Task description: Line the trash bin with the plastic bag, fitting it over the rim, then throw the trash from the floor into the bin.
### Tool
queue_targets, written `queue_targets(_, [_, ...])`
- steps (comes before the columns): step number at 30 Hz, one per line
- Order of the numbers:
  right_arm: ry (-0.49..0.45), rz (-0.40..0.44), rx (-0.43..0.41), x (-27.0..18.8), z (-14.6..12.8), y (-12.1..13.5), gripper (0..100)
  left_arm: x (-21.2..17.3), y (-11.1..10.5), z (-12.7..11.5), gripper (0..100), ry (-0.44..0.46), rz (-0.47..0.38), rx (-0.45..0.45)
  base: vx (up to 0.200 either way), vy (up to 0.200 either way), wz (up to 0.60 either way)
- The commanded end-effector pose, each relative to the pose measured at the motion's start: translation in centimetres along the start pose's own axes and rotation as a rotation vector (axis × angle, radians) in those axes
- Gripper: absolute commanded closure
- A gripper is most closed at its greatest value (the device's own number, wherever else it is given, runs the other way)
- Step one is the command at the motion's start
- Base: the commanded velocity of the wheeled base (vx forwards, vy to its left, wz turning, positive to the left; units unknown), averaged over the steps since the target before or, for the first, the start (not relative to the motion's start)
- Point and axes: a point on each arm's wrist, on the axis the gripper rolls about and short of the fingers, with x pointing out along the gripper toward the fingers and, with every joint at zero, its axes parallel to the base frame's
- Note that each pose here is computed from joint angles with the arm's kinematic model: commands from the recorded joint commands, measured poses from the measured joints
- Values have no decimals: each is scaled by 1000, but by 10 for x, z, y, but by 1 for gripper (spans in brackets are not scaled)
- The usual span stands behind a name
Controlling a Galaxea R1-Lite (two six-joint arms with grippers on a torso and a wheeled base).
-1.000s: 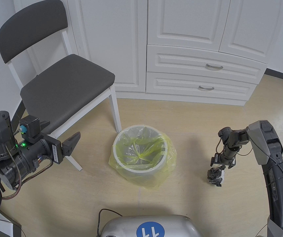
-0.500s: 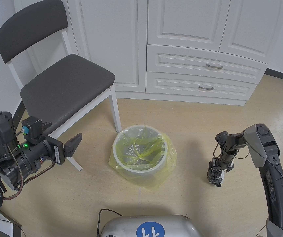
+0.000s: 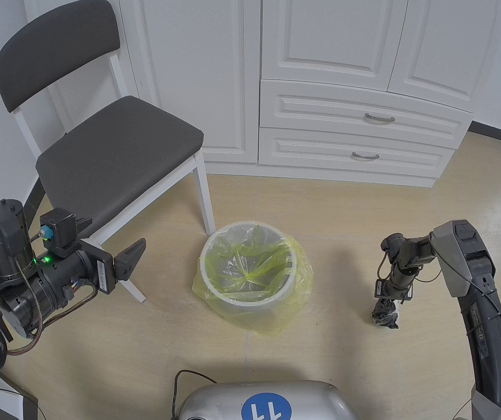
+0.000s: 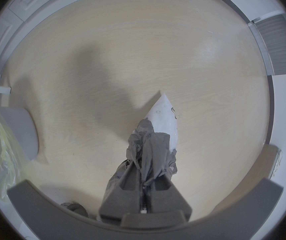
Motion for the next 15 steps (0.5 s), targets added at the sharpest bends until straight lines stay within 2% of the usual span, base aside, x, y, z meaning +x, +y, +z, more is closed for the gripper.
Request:
queue_targets(1, [-11,-6,5,-2,1,0,100,-3,0,1,0,-7,3,18,0,0,0])
queue_targets(3, [-19,-9,8,-4,3,1,100,-4,0,0,0,-7,3,24,0,0,0])
queue_targets(5, [-81,-7,55,-34,11,12,100,-11,2,4,0,-57,10,24,0,0,0])
queue_targets(7, [-96,-2,82,-55,11,15,100,-16,4,8,0,-92,19,23,0,0,0])
queue_targets(11, [-146,-1,65,-114,2,17,100,-35,11,23,0,-199,59,35,0,0,0])
queue_targets(15, [-326,71,11,-194,-14,16,100,-64,18,37,0,-307,87,39,0,0,0])
